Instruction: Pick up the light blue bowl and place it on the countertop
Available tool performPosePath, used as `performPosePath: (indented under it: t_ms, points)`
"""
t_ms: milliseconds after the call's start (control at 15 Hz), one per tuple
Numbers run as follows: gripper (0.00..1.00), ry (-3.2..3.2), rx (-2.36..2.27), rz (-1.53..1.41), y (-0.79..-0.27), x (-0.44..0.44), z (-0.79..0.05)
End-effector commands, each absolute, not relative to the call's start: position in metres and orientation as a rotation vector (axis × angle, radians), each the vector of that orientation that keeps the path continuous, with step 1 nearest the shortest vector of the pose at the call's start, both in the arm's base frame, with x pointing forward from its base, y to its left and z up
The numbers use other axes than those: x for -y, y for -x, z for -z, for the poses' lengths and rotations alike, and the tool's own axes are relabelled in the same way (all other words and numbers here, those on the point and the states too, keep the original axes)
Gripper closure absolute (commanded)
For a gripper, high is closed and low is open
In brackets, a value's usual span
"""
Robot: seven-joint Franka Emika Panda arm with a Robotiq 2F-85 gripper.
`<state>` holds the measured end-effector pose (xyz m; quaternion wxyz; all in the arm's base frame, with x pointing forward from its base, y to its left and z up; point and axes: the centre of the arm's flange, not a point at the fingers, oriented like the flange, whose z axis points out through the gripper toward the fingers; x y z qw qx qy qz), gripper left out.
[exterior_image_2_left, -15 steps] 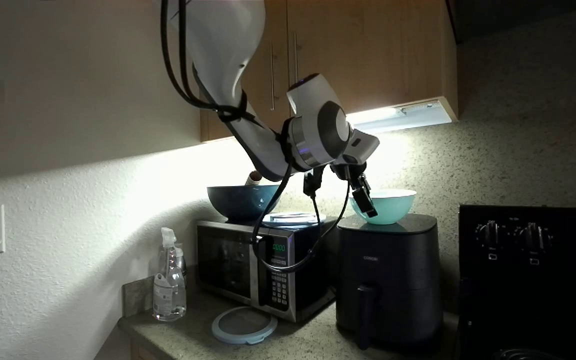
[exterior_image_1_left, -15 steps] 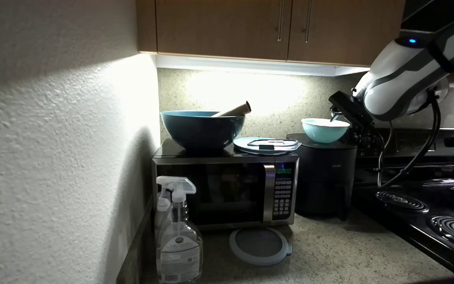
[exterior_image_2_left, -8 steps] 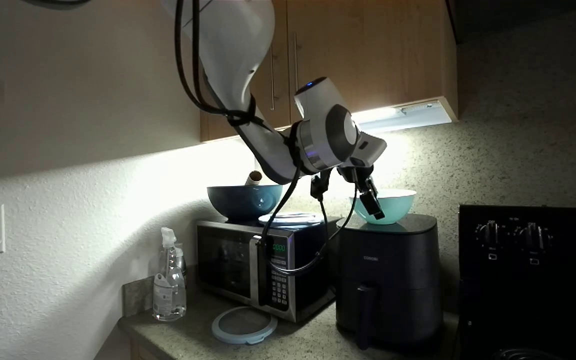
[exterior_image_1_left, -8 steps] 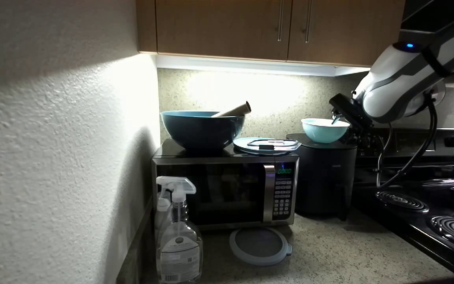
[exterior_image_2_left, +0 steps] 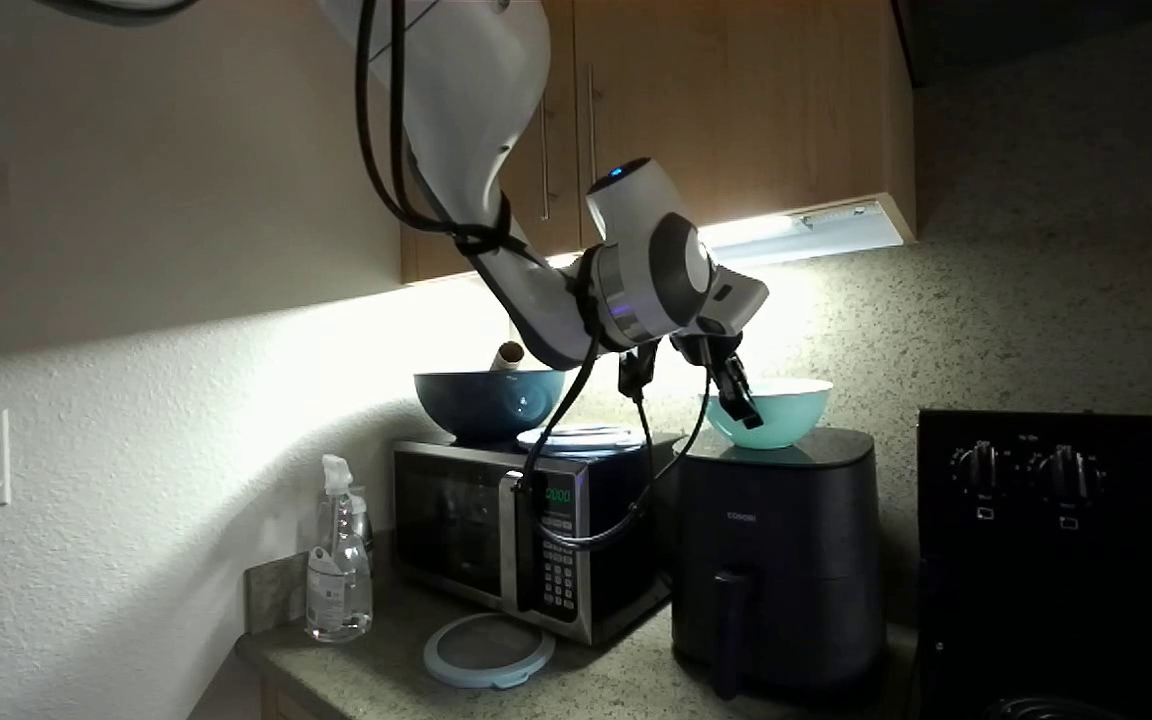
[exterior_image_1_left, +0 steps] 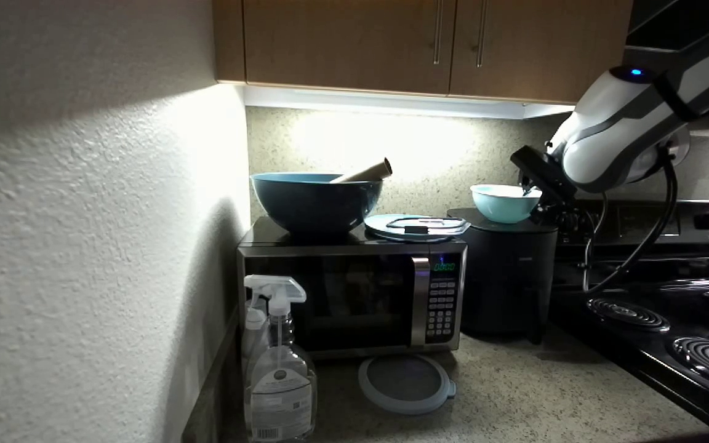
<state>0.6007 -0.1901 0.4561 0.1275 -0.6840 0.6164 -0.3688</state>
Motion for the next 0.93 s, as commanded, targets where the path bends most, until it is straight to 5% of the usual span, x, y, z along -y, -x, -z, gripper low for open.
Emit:
performPosePath:
  t_ms: [0, 200, 867]
  points:
    - [0.91, 1.994, -1.753, 1.089, -0.593, 0.195, -0.459]
    - [1.00, 2.003, -1.804, 1.067, -0.585, 0.187, -0.464]
    - [0.98, 2.151, -2.231, 0.796, -0.461, 0.135, -0.480]
